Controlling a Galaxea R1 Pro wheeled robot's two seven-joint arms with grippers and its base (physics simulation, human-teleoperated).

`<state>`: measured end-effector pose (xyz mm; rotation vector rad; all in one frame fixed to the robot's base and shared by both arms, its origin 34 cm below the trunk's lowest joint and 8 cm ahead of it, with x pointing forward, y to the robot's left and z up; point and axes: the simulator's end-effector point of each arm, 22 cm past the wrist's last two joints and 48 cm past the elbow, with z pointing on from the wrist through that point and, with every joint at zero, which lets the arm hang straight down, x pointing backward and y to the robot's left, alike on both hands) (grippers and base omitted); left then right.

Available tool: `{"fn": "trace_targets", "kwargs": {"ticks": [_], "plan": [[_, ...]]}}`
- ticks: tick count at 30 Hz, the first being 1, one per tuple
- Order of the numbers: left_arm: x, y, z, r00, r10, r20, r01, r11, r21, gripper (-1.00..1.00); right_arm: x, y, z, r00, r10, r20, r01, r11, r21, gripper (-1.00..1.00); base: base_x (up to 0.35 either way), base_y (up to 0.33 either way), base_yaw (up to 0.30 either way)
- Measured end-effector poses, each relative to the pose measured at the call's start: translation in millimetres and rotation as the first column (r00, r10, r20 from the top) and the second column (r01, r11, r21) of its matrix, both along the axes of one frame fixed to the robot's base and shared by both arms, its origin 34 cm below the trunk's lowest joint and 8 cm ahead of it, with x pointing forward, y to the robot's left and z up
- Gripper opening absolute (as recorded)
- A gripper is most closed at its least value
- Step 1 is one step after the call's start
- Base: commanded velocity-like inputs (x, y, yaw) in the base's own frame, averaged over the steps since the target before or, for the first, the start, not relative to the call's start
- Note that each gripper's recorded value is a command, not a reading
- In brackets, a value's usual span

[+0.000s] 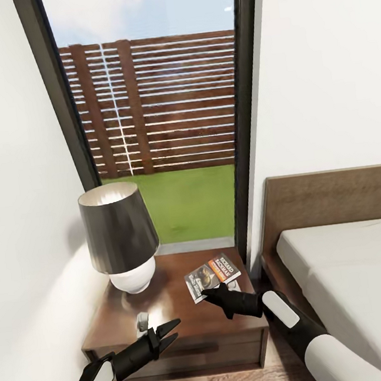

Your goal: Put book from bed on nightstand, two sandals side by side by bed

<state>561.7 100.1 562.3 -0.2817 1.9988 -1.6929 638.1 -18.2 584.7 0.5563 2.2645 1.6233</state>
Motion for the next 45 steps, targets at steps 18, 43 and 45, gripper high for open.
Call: {"fn": "trace_targets", "kwargs": {"ticks": [18,43,45], "plan": [[-9,0,-39,1.000,0.000,0.001,0.000,1.000,0.000,1.00,-9,0,-39,1.000,0.000,0.001,0.000,1.000,0.000,-1.00,0.000,0.000,0.000],[-15,0,-63,1.000,0.000,0.003,0.000,1.000,0.000,1.00,-15,1,-63,1.000,-0.001,0.002,0.001,1.000,0.003,-1.00,0.017,0.000,0.000],[-15,0,-63,1.000,0.001,0.003,-0.001,1.000,0.000,1.00,-15,1,-63,1.000,-0.001,0.002,0.001,1.000,0.003,-1.00,0.180,0.000,0.000]]}}
